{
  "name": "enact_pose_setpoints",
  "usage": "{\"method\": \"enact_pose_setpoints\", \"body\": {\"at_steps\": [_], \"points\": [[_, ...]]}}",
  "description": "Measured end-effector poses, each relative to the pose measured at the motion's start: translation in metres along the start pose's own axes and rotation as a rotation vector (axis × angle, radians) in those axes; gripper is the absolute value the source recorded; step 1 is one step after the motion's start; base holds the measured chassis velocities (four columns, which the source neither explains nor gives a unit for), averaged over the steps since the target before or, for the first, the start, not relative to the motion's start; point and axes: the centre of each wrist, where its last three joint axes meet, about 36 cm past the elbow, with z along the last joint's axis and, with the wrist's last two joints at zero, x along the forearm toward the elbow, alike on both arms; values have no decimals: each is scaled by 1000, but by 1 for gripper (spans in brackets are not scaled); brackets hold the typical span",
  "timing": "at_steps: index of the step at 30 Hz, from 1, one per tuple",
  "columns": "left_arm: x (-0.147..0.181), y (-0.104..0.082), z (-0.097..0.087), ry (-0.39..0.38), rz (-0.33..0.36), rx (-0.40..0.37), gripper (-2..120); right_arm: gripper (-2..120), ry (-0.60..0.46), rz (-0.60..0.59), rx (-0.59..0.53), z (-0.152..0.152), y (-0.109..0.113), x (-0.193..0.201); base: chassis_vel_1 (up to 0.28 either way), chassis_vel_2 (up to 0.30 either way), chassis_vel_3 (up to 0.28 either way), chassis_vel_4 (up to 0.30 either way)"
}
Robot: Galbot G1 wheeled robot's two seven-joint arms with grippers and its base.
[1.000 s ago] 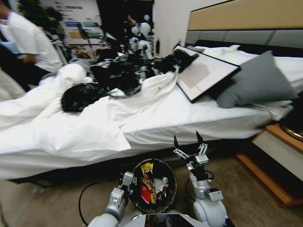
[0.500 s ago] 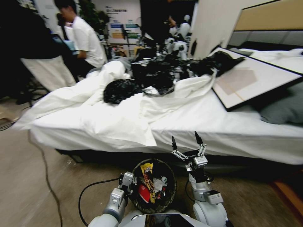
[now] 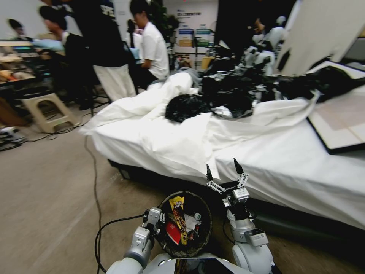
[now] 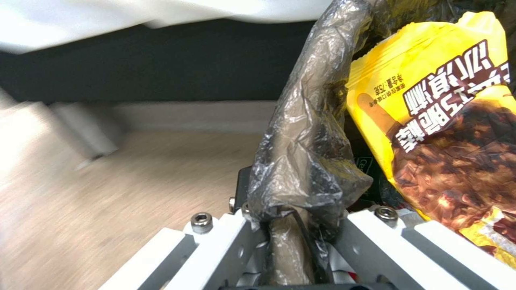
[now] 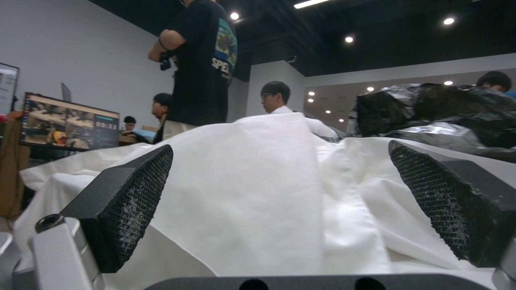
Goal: Pick up the trash bin, then pick up the garbage from the floor and place it into the trash bin.
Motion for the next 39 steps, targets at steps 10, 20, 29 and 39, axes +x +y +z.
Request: {"method": "enact_pose_setpoints", "body": {"at_steps": [10,20,29,39], "points": [[1,1,-3,-9,-5,5,2,100,-1,1,-1,0,0,0,120,119,120,122],[-1,2,-6,-19,-18,10,2,100,-3,-5,-1,2,-1,-1,124,137,132,130],[-3,4,-9,-33,-29,12,2,100,-3,-8,-5,4,1,-1,132,127,127,127],[-2,4,-10,-37,-26,14,2,100,-4,-14,0,2,0,-1,126,122,123,127]]}}
